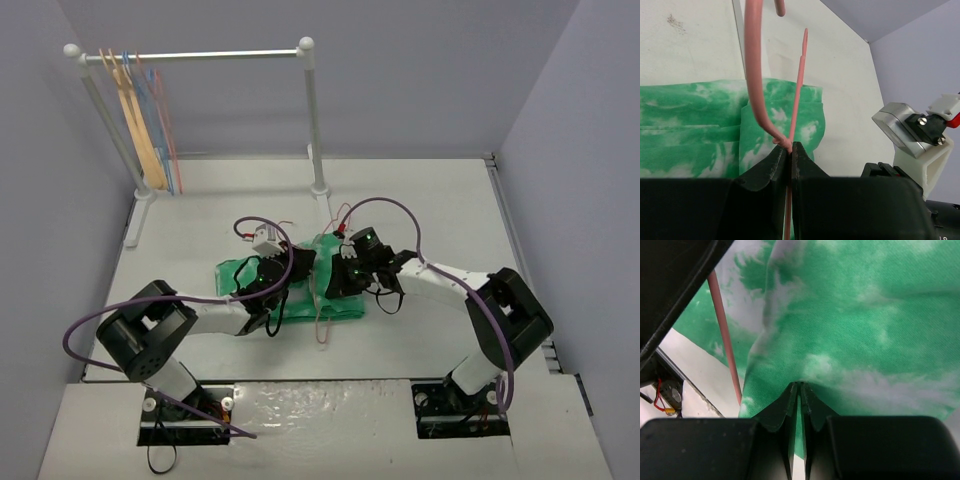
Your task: Place the trousers on the hanger
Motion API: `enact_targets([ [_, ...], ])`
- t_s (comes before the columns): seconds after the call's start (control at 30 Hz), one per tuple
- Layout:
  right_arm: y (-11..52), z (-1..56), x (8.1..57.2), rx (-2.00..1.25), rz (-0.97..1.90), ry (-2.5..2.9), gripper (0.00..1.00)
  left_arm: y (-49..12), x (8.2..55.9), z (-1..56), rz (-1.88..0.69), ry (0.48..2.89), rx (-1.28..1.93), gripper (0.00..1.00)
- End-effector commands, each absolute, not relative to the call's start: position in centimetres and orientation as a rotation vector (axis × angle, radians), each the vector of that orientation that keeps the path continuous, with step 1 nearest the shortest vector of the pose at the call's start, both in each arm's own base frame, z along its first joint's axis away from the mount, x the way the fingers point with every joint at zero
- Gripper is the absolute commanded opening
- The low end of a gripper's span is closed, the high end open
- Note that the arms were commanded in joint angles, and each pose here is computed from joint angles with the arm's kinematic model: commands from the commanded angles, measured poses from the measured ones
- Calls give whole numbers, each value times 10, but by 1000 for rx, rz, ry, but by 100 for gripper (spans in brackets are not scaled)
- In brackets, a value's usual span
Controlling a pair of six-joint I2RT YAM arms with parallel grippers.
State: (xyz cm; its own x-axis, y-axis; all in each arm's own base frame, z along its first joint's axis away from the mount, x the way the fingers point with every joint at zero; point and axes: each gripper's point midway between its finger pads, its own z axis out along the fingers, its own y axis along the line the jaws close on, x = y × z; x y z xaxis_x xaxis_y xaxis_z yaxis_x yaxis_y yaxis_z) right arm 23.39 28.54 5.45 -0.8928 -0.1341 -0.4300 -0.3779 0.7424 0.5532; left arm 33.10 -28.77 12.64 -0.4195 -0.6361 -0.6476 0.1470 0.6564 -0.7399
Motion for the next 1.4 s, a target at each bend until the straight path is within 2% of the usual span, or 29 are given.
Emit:
enact_targets([
  [0.0,308,65,242,-436,1016,2516,5,-301,342,182,-1061,1652,-430,0],
  [0.23,297,28,235,-410,953,2614,2,-289,339,188,-1028,1664,-444,0],
  [0.57,289,8,240,-443,822,2651,3,-293,336,222,-1171,1597,-557,0],
  [0.9,291,48,260,-460,774,2536,4,-311,342,240,-1236,1563,-604,0],
  [1.17,287,36,256,-448,742,2572,3,-317,345,247,-1199,1558,-560,0],
  [1.37,266,88,277,-440,574,2466,8,-312,344,236,-1103,1614,-505,0],
])
